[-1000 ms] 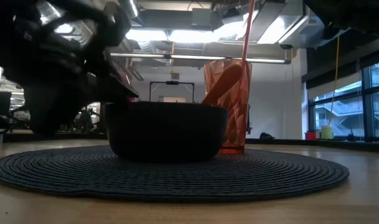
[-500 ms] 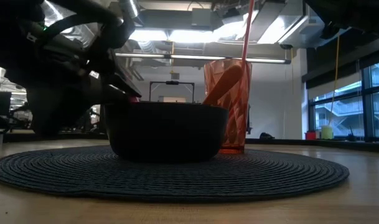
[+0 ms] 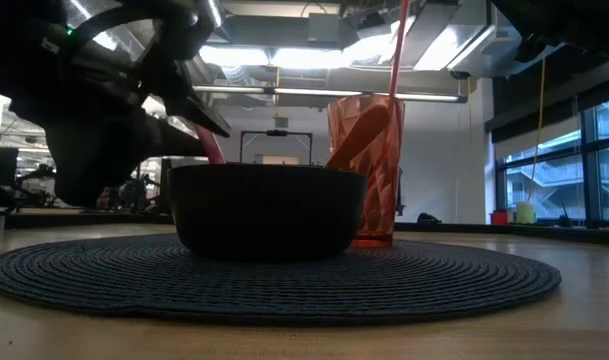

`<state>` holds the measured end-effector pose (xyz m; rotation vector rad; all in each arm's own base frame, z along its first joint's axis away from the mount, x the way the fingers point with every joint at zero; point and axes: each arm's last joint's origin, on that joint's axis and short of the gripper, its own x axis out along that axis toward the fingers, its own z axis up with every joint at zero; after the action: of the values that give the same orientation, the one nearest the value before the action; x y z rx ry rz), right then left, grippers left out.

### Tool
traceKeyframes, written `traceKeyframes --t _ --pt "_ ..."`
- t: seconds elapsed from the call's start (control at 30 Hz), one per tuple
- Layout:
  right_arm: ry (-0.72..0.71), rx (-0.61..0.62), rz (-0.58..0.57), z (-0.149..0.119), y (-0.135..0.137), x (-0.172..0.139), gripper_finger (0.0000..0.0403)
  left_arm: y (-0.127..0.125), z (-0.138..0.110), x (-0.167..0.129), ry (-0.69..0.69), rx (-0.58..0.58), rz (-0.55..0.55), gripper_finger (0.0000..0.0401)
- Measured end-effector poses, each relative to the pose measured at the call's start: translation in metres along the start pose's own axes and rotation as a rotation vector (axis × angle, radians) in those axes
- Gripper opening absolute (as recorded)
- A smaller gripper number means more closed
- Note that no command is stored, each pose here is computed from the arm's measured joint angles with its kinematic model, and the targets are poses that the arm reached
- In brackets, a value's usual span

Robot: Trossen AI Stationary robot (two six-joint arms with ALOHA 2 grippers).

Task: Pick & Place Utensil
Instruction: Put the pink fork into the black bowl

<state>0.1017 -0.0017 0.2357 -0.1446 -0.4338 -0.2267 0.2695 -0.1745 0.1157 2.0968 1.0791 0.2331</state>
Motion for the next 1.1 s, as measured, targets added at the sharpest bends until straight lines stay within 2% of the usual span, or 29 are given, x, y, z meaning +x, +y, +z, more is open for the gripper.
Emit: traceKeyframes --t 0.33,0.47,0.97,1.1 --pt "-0.003 0.001 -0.001 0.000 0.000 0.000 0.0010 0.003 -0.005 -0.013 -0.019 -0.048 0.030 0.0121" --pt "-0.003 0.001 -0.001 0.000 0.000 0.000 0.0010 0.002 -0.003 -0.015 -0.084 -0.131 -0.013 0.0121" --pt "-0.006 0.010 0.015 0.000 0.000 0.000 0.0010 0.000 -0.001 -0.017 -0.145 -0.232 -0.068 0.0121" --pt "-0.006 0.021 0.015 0.000 0.000 0.000 0.0010 -0.001 -0.001 -0.019 -0.145 -0.216 -0.070 0.0121"
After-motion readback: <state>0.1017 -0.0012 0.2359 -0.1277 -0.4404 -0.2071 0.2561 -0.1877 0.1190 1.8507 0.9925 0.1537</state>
